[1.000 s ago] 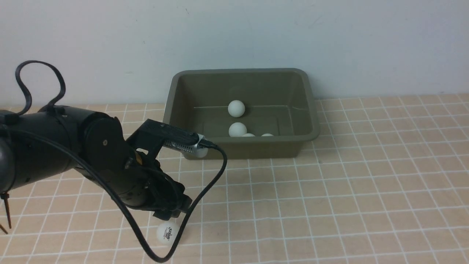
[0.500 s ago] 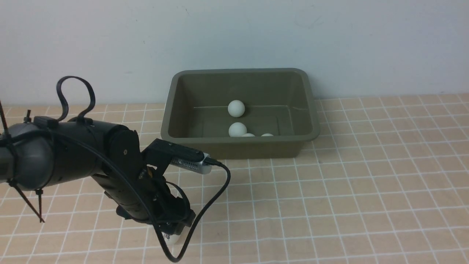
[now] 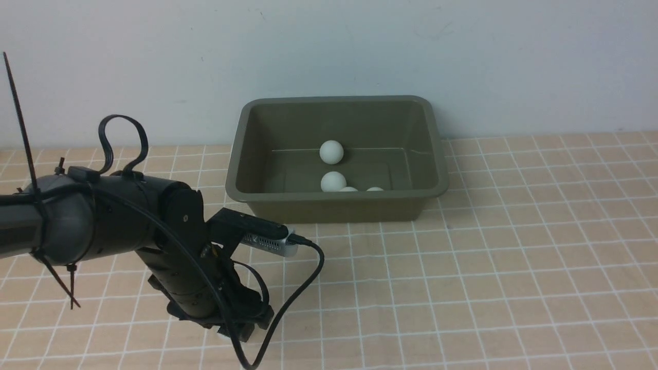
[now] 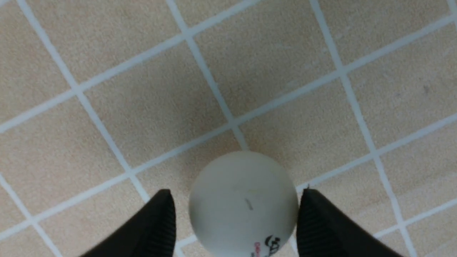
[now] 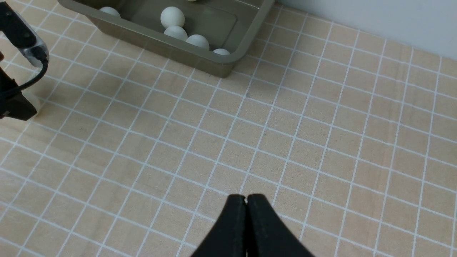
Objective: Put the table tennis balls into the box on the light coffee tablecloth.
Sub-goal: 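Reach for and grasp a ping pong ball on the table beside the basket, then drop the ball into the bin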
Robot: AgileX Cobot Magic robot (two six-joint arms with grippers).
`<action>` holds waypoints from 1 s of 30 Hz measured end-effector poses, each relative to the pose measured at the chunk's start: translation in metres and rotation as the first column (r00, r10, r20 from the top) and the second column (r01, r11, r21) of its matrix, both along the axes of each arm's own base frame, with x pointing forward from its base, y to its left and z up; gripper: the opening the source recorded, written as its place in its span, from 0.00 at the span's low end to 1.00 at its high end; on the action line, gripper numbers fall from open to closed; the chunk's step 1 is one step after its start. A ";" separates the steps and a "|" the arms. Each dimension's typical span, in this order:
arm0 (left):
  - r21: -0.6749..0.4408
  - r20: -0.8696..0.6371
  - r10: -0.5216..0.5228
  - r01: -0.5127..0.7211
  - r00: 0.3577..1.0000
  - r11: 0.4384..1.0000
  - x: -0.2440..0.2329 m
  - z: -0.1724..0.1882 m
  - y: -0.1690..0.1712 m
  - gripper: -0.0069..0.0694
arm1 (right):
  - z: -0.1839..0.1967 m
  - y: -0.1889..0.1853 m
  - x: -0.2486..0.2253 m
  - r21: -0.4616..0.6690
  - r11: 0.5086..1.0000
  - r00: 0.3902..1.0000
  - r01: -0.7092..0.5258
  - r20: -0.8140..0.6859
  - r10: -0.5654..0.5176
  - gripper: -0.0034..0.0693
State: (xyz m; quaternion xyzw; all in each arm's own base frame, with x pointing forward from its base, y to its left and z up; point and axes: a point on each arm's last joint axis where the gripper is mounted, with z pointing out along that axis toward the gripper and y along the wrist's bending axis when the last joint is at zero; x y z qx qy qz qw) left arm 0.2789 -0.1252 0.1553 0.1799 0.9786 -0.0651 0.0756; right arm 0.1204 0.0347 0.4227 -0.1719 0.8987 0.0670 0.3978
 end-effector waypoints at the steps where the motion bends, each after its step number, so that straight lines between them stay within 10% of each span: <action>1: 0.001 -0.004 0.000 0.000 1.000 1.000 0.000 -0.001 0.000 0.51 | 0.000 0.000 0.000 0.000 1.000 1.000 0.000 0.000 0.000 0.02; 15: 0.018 -0.152 -0.126 0.130 0.980 0.991 0.021 0.068 -0.013 0.50 | 0.000 0.000 0.000 0.001 1.000 1.000 0.000 0.000 0.000 0.02; 24: -0.017 0.161 -0.206 0.211 0.965 0.977 0.060 0.161 -0.027 0.50 | 0.000 0.000 0.000 0.001 1.000 1.000 0.000 0.000 0.000 0.02; 30: -0.081 0.292 -0.052 0.079 0.955 0.994 0.096 0.154 -0.039 0.50 | 0.000 0.000 0.000 0.004 1.000 1.000 -0.002 -0.001 0.002 0.02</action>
